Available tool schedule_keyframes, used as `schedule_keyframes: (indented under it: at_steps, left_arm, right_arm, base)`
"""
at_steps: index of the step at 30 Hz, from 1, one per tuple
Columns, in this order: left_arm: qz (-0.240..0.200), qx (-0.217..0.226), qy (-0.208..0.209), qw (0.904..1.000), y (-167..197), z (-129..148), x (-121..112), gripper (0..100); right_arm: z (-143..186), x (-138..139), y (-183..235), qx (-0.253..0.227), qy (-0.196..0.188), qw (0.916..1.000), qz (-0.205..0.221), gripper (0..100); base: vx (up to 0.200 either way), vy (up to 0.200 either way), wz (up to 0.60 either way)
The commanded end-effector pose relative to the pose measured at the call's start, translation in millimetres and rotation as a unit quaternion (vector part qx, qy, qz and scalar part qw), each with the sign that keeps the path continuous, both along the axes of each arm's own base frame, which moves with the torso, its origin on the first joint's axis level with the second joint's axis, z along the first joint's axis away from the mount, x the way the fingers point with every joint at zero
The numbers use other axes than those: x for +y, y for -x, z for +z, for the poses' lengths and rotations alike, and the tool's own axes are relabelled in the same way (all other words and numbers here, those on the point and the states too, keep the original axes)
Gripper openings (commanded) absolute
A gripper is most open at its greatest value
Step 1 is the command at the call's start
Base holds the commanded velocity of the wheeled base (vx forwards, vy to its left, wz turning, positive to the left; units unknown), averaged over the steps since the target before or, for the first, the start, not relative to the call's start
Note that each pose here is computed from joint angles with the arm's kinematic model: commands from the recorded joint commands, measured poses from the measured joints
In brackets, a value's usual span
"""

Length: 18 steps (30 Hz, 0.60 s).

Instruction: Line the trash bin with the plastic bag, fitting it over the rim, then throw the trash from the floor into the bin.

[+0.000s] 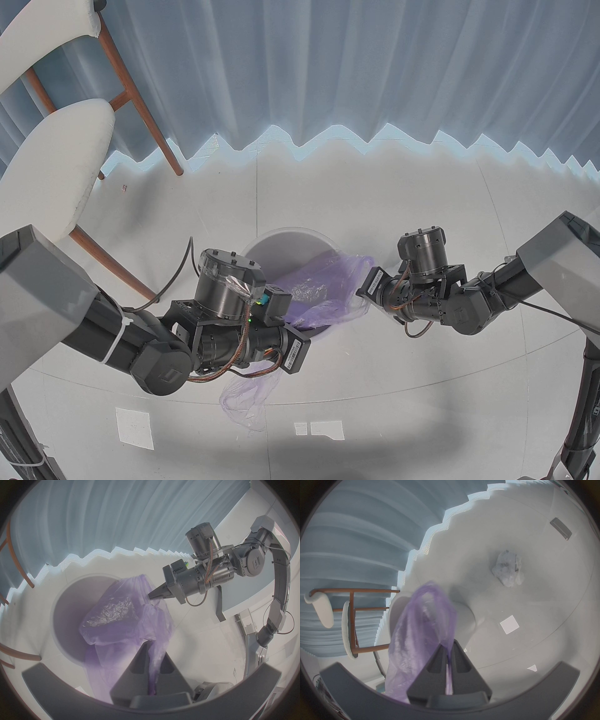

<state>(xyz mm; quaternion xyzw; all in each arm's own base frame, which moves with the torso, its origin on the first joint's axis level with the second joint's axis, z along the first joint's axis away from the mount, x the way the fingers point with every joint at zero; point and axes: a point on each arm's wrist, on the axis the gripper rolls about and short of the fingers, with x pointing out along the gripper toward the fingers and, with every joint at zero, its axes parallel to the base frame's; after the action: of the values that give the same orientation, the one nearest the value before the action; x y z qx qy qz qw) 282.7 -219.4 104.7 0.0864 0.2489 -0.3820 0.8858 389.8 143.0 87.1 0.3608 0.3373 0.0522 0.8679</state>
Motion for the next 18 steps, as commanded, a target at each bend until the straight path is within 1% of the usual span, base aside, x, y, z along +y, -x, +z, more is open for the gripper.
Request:
schedule_keyframes:
  at_steps: [1,4,7,9,11,14,18]
  left_arm:
    - [-0.005,-0.001,0.002,1.0000,3.3,1.5,-2.9,0]
    - [-0.004,0.004,0.009,0.9999,3.8,1.3,-6.8,0]
    - [-0.004,0.006,0.010,0.9999,4.1,1.3,-7.2,0]
    - [-0.003,0.005,0.010,0.9999,4.6,2.0,-6.8,0]
    - [0.012,0.000,0.008,0.9999,3.1,4.4,-2.5,0]
    - [0.020,-0.005,0.014,0.9997,3.5,10.5,0.8,0]
    - [0.026,-0.004,0.015,0.9996,4.4,11.3,6.9,0]
  right_arm:
    - [6.8,7.1,2.0,-0.013,0.000,0.9999,0.009,0]
    - [18.4,8.8,-2.5,-0.036,-0.007,0.9993,0.010,0]
    - [30.3,9.1,-3.1,-0.055,-0.004,0.9983,0.016,0]
    - [32.1,9.2,-3.5,-0.060,-0.002,0.9980,0.019,0]
    - [37.9,12.5,-4.8,-0.077,0.008,0.9965,0.030,0]
    - [43.8,19.6,-4.9,-0.093,0.014,0.9946,0.044,0]
    - [53.1,25.4,-6.9,-0.113,0.018,0.9919,0.054,0]
  base:
    - [0.000,0.000,0.00]
    - [0.000,0.000,0.00]
    - [0.000,0.000,0.00]
    - [0.000,0.000,0.00]
    - [0.000,0.000,0.00]
    - [0.000,0.000,0.00]
    - [0.000,0.000,0.00]
